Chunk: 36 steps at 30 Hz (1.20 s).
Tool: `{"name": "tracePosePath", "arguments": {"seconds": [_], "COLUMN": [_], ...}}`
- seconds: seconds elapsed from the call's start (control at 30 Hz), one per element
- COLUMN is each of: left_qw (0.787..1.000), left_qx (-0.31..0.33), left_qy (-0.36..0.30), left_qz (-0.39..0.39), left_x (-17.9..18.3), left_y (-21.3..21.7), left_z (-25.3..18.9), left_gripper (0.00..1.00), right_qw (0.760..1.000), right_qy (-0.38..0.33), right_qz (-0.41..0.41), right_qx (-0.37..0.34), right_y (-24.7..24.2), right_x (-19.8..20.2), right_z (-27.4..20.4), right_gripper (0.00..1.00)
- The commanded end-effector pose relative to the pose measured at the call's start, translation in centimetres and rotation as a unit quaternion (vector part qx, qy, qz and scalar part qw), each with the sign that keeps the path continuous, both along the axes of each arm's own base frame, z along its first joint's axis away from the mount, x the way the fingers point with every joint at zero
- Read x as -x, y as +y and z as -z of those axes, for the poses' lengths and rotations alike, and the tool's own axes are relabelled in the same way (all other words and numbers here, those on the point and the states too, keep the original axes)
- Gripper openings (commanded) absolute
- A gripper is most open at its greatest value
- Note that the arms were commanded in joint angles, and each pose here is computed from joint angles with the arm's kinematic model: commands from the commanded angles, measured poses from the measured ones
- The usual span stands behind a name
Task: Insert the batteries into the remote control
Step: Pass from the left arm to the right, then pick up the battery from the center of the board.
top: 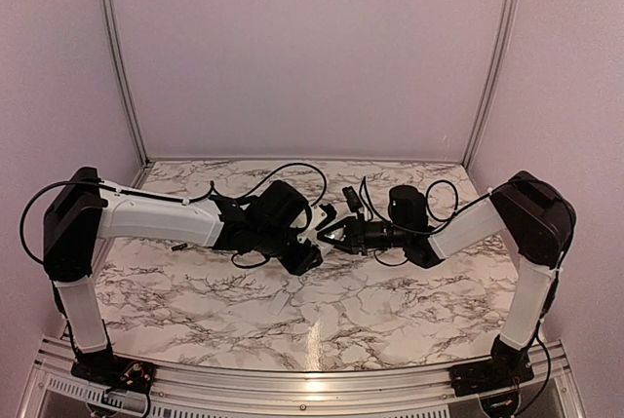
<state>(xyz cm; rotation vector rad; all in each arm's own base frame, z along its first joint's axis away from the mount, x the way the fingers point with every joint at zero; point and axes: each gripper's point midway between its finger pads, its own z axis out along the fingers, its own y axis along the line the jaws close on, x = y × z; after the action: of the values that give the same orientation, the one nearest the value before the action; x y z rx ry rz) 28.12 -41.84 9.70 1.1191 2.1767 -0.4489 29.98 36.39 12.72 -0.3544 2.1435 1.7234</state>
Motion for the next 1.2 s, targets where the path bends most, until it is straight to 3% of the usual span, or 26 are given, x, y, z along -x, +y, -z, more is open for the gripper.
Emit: {"name": "tracePosePath", "arguments": {"seconds": [0.0, 0.07, 0.13, 0.3, 0.5, 0.77, 1.17], "left_qw": [0.999, 0.998, 0.997, 0.992, 0.981, 0.959, 0.943], "left_qx": [-0.047, -0.059, -0.078, -0.124, -0.174, -0.243, -0.293], "left_qy": [-0.011, -0.004, 0.0, 0.017, 0.058, 0.055, 0.072], "left_qz": [0.007, 0.009, 0.018, -0.007, -0.058, -0.136, -0.142], "left_x": [-0.5, -0.8, -1.0, -3.3, -5.4, -8.2, -9.8], "left_y": [2.5, 3.2, 4.4, 9.7, 16.0, 22.5, 26.3], "left_z": [0.1, -0.1, -0.4, -0.7, 0.7, 1.4, 4.1], "left_gripper": [0.45, 0.64, 0.76, 0.87, 0.87, 0.85, 0.72], "right_qw": [1.0, 1.0, 1.0, 1.0, 0.999, 0.999, 0.999], "right_qy": [-0.015, -0.016, -0.015, -0.018, -0.024, -0.031, -0.034], "right_qz": [-0.021, -0.017, -0.009, 0.001, -0.008, -0.024, -0.031], "right_qx": [-0.014, -0.014, -0.015, -0.017, -0.027, -0.023, -0.026], "right_y": [0.0, -0.2, -0.6, -1.5, -1.9, -2.0, -1.8], "right_x": [0.6, 0.4, 0.0, -0.4, -0.1, 0.5, 0.5], "right_z": [-1.9, -1.9, -1.9, -1.6, -1.6, -1.6, -1.9], "right_gripper": [0.0, 0.0, 0.0, 0.0, 0.0, 0.0, 0.0]}}
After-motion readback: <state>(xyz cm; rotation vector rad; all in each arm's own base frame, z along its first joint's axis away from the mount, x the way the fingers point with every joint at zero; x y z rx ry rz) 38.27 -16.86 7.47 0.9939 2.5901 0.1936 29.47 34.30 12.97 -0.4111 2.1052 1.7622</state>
